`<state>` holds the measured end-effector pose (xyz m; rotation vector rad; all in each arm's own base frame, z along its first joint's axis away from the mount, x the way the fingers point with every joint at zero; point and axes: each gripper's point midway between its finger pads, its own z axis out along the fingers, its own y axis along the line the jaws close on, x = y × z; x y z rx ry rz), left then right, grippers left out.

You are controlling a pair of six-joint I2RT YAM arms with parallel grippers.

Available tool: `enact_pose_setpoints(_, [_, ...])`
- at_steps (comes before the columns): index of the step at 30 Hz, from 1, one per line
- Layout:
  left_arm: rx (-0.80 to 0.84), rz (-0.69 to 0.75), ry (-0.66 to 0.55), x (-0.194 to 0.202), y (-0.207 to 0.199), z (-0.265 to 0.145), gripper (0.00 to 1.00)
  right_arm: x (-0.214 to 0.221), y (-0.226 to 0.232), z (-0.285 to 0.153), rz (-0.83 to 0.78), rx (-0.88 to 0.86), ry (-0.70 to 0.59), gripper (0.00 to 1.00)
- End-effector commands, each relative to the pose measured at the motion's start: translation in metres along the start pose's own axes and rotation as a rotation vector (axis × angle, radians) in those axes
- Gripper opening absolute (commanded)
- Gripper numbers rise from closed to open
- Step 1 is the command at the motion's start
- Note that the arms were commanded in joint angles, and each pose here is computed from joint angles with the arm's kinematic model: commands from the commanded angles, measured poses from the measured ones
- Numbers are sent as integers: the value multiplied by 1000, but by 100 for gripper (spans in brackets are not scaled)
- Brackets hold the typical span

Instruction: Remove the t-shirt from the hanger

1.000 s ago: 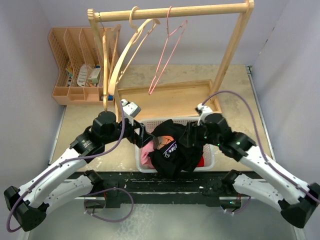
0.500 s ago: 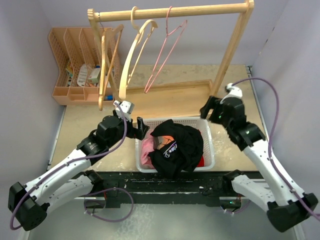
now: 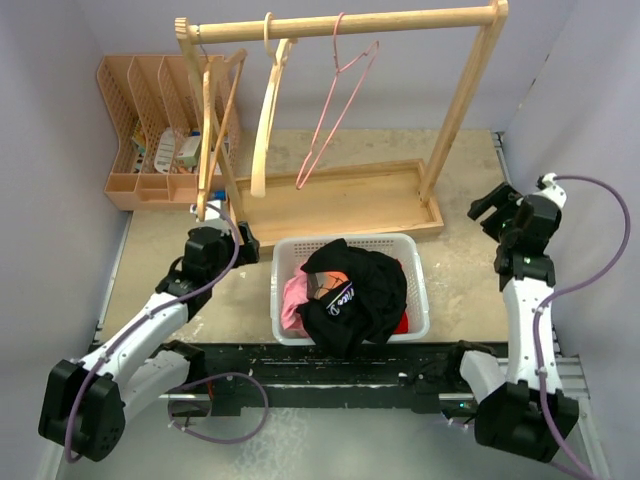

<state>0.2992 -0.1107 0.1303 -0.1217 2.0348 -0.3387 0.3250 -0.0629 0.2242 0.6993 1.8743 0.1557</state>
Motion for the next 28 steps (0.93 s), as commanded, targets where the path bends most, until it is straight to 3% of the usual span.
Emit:
enact_pose_setpoints(1, [-42, -83, -41, -5, 15, -4, 99, -4, 3, -18, -10, -54, -78, 82])
enact_pose_setpoints(13, [-247, -148, -108, 9, 63, -34, 99, -6, -10, -46, -45, -25, -175, 87])
enact_pose_setpoints(28, [-203, -128, -98, 6, 54, -31, 99, 1, -10, -39, -49, -19, -132, 86])
